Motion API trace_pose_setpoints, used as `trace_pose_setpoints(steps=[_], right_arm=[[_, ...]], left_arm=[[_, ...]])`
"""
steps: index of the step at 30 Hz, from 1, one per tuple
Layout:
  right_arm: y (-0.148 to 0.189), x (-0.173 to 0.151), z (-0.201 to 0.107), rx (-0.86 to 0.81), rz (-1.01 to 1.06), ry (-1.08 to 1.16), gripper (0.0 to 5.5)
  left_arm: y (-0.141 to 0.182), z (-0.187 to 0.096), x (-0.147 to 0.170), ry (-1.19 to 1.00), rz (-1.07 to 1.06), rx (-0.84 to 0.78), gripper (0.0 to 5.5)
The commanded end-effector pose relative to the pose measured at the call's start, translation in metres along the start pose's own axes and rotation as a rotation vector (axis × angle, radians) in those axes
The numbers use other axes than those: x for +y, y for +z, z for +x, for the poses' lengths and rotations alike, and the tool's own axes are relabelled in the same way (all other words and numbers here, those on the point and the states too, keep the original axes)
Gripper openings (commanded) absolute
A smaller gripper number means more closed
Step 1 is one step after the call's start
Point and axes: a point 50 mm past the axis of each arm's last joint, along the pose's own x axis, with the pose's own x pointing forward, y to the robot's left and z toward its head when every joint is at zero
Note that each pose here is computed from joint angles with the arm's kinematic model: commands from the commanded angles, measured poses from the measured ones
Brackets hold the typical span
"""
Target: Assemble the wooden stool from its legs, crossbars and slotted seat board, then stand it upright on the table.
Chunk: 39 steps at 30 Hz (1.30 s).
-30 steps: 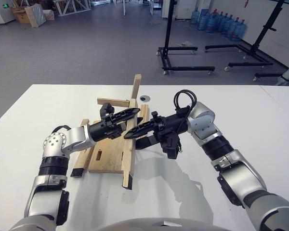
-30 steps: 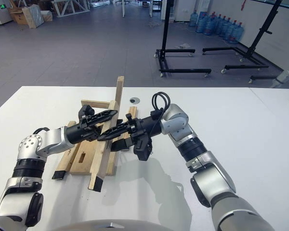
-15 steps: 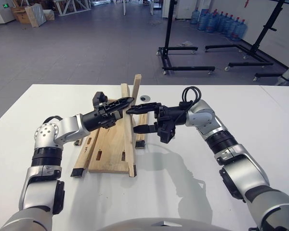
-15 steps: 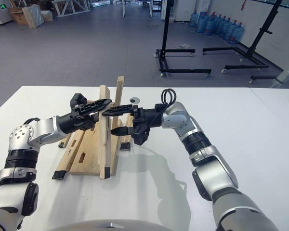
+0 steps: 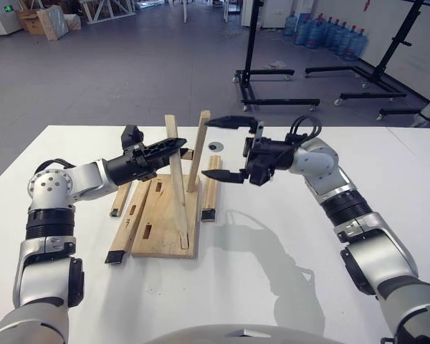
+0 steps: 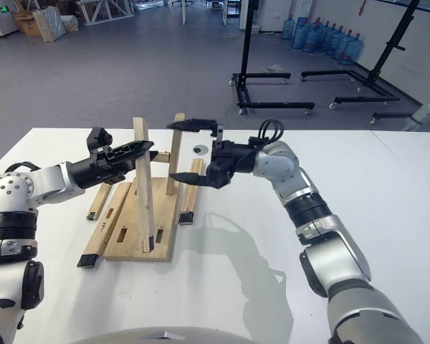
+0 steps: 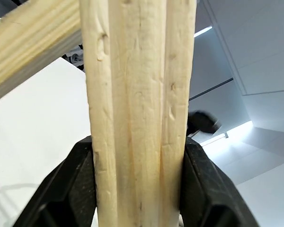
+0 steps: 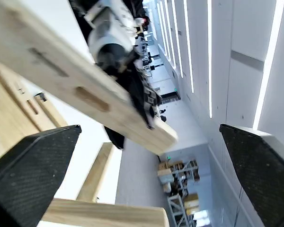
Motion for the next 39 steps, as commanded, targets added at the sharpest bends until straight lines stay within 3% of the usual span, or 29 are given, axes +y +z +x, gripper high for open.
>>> trace_pose_setpoints(steps=[1,8,13,17,20,23,28,32,35,39], right_arm=[[-0.009,-0.007,-0.033,0.149,0.185,-0.043,5.4],[-0.017,0.008,-0.066,0.333,0.487,-0.153,5.4],[-0.015,0.046,-0.064,0.428,0.909,-0.272,5.4],[-0.019,0.087,-0.063,0.551,1.217,-0.275,5.4],[-0.019,0.101,-0.055,0.55,1.438,-0.324,5.4],[-0.014,0.108,-0.04,0.541,1.604,-0.293,5.4],[0.013,0.089,-0.032,0.423,1.84,-0.104,5.4],[0.042,0.067,-0.018,0.207,1.905,0.092,5.4],[0.045,0.057,0.008,0.178,1.672,0.064,5.4],[0.033,0.067,0.037,0.267,1.214,-0.01,5.4]], left_arm=[[0.037,0.001,-0.04,-0.026,0.257,-0.068,2.02],[0.068,-0.005,-0.079,0.007,0.644,-0.205,2.02],[0.068,-0.024,-0.081,0.089,0.848,-0.334,2.01],[0.056,-0.03,-0.075,0.118,0.873,-0.236,2.01],[0.059,-0.034,-0.074,0.148,0.868,-0.209,2.01],[0.07,-0.039,-0.084,0.168,0.991,-0.304,2.01],[0.079,-0.05,-0.104,-0.021,1.035,-0.461,2.01],[0.085,-0.062,-0.097,-0.005,0.978,-0.525,2.01],[0.088,-0.066,-0.096,-0.053,0.914,-0.561,2.01],[0.094,-0.072,-0.09,-0.097,0.809,-0.64,2.01]])
